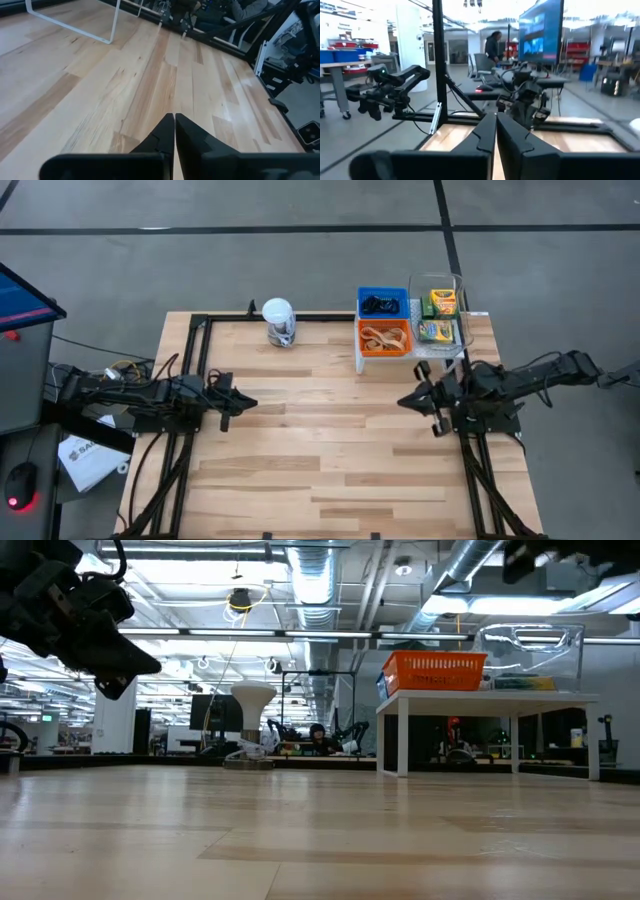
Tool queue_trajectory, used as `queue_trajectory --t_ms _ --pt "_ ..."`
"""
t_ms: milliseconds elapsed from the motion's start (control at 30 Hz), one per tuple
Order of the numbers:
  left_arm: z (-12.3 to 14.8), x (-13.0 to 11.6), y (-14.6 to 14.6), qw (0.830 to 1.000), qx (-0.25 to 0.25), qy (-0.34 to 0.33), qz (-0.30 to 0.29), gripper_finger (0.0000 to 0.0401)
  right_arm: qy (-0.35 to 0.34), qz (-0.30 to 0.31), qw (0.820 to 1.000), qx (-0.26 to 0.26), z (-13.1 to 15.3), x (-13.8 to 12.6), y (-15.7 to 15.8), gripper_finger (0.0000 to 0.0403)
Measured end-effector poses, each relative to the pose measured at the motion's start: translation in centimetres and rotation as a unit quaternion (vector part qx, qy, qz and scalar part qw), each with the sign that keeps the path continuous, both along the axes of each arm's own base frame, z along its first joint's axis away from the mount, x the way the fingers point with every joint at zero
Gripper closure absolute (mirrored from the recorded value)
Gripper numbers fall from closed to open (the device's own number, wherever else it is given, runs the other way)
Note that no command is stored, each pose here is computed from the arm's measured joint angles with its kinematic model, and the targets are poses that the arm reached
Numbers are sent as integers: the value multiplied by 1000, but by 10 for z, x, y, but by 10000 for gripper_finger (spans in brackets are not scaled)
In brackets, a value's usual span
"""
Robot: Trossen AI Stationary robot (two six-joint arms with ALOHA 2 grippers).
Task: Pick & Place Office Desk Supplies
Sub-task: Return to Home Position
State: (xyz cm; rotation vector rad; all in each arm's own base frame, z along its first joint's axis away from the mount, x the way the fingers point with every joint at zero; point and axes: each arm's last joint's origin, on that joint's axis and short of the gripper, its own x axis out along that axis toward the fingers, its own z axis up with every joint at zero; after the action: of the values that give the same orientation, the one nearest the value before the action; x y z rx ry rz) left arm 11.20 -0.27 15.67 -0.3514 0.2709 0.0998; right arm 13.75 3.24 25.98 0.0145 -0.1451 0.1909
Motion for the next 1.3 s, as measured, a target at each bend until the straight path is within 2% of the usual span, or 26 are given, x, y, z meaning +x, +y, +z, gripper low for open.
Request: queue_trajectory --t_ms 267,567,967,1167,1300 --pt "0 0 0 1000 0 -2 0 395 -32 -20 999 -4 -33 -28 -14 391" --pt "0 0 0 1000 0 -1 0 395 -8 -22 1000 -12 -51 -51 -19 391" --pt "2 0 0 1000 0 -10 0 391 87 -61 994 -25 -78 -46 -24 391" --pt "3 1 0 1000 -1 -14 0 389 148 -70 987 0 -89 -47 -26 391" --pt "3 1 0 1000 -1 -14 0 388 162 -72 983 52 -90 -47 -26 391"
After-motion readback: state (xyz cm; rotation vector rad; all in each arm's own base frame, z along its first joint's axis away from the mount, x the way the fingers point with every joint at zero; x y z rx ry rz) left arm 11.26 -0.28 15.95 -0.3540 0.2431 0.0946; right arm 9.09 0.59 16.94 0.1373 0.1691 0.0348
